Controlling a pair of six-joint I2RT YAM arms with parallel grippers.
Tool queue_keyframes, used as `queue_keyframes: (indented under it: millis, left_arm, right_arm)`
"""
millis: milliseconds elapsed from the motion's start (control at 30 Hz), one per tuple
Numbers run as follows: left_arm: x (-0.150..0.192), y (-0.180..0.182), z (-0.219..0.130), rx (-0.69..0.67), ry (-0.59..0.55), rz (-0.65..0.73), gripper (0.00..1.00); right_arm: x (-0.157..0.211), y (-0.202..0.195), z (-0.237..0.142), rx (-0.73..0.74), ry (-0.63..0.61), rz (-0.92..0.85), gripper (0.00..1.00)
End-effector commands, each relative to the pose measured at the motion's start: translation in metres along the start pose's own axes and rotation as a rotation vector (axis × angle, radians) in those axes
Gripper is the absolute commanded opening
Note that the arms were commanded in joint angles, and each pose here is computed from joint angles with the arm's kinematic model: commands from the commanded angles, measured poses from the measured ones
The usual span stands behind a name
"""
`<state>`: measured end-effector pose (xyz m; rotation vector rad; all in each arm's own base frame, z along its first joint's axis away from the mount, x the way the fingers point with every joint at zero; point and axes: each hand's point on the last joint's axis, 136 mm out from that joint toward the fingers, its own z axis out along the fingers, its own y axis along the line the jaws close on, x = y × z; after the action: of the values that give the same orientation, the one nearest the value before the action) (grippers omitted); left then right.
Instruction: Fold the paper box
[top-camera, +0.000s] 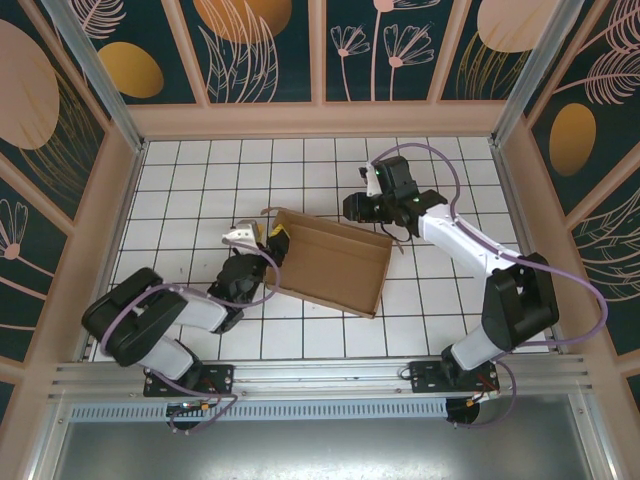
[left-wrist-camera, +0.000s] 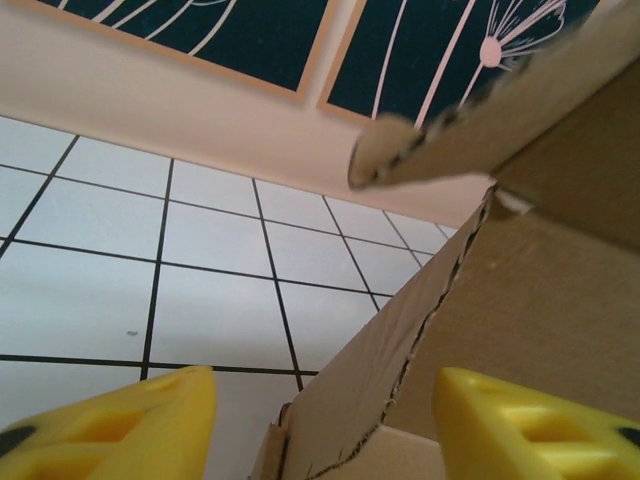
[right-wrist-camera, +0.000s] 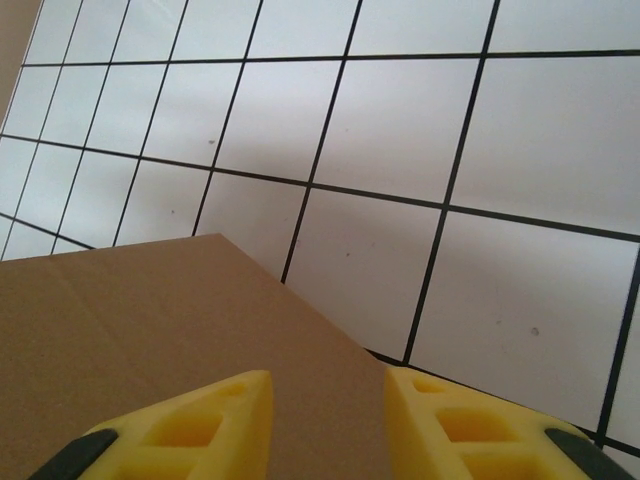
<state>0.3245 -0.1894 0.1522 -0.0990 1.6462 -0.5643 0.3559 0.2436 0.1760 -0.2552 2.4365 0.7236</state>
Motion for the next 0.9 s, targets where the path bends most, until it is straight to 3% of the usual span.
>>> queue_keyframes:
  millis: [0, 100, 267, 433, 533, 667, 867]
  left_arm:
    - [0.004, 0.002, -0.013, 0.008, 0.046, -0.036, 0.66]
    - [-0.002, 0.007, -0.026, -0.006, 0.050, -0.058, 0.68]
    - [-0.030, 0.021, -0.055, -0.069, 0.015, -0.100, 0.60]
    - [-0.086, 0.031, -0.085, -0.198, -0.020, -0.081, 0.55]
    - [-0.117, 0.032, -0.103, -0.233, -0.044, -0.072, 0.67]
    - [-0.143, 0.028, -0.112, -0.255, -0.061, -0.083, 0.72]
    - [-0.138, -0.007, -0.071, -0.260, 0.189, 0.070, 0.96]
  right_arm:
    - [-0.011, 0.008, -0.017, -0.001, -0.074, -0.037, 0.36]
    - [-0.014, 0.010, -0.023, 0.005, -0.094, -0.049, 0.37]
    - [-0.020, 0.008, -0.036, 0.039, -0.116, -0.064, 0.40]
    - [-0.002, 0.036, -0.044, -0.090, -0.072, -0.081, 0.41]
    - [0.021, 0.042, -0.039, -0.100, -0.027, -0.096, 0.42]
    - [0.059, 0.049, -0.029, -0.092, 0.028, -0.141, 0.42]
    - [0.089, 0.037, -0.014, -0.005, 0.054, -0.182, 0.43]
